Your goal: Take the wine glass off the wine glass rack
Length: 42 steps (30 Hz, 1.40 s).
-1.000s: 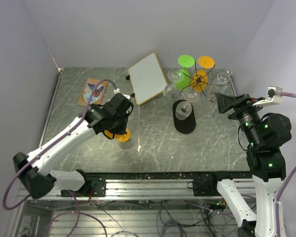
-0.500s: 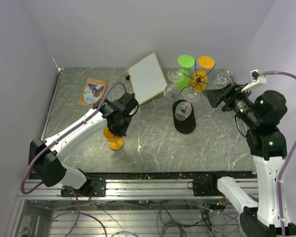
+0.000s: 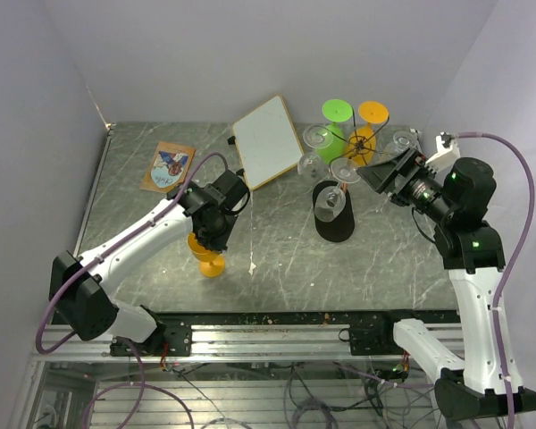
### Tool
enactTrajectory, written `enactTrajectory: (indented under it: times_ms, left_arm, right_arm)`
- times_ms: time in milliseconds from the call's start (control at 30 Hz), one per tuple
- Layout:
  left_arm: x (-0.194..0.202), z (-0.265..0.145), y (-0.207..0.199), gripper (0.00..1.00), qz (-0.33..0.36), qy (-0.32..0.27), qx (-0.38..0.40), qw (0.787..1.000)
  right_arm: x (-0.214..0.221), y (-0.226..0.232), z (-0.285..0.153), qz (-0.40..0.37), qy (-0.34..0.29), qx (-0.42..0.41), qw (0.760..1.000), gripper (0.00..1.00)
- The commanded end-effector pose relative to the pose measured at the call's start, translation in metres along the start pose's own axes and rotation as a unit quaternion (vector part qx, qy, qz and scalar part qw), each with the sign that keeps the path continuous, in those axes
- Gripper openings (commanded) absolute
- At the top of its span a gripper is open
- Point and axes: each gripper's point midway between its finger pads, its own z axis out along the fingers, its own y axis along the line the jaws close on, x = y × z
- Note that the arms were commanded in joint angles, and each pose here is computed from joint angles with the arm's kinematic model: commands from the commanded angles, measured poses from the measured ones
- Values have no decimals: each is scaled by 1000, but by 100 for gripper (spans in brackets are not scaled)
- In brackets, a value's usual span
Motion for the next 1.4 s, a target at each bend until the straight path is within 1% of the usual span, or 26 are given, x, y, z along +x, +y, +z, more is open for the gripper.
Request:
enactTrajectory:
  times_ms: [0, 200, 300, 400, 500, 600, 733, 833, 967, 1067, 1167, 1233, 1367]
  left_arm:
    - [3, 1, 2, 30, 1, 5, -1, 1000]
    - [-3, -7, 3, 47, -7, -18, 1, 1000]
    - [-11, -15, 2, 55, -13, -42, 4, 999]
    - [-25, -31, 3, 60, -25, -86, 9, 996]
    - [-44, -54, -1, 66, -40, -152, 35, 987]
    - [-63, -84, -4, 70, -59, -226, 63, 970]
    - [-80, -124, -11, 73, -78, -312, 114, 940]
    - [-84, -147, -15, 75, -96, -361, 149, 915]
    - [-84, -177, -15, 77, -129, -426, 195, 874]
    - [-78, -187, -9, 79, -144, -454, 205, 855]
    - [-72, -195, 4, 81, -156, -472, 190, 847]
    - [-68, -199, 10, 82, -161, -477, 179, 845]
    - [-63, -209, 17, 83, -164, -493, 176, 836]
  right_arm:
    - [2, 1, -1, 40, -5, 3, 999, 68]
    - [3, 4, 1, 57, 1, -3, 998, 67]
    - [5, 1, 2, 69, 7, 5, 998, 65]
    - [7, -3, 4, 93, 5, 15, 996, 63]
    - [9, -6, 6, 116, 2, 18, 993, 62]
    - [13, -12, 10, 142, 4, 29, 989, 60]
    - [16, -17, 17, 169, 6, 32, 985, 58]
    - [15, -18, 20, 186, 2, 33, 982, 57]
    - [16, -24, 24, 213, 0, 45, 976, 57]
    - [15, -23, 28, 226, 1, 45, 973, 56]
    - [15, -23, 32, 234, 11, 46, 971, 56]
    - [14, -24, 35, 235, 12, 50, 971, 55]
    - [13, -27, 39, 238, 14, 58, 969, 52]
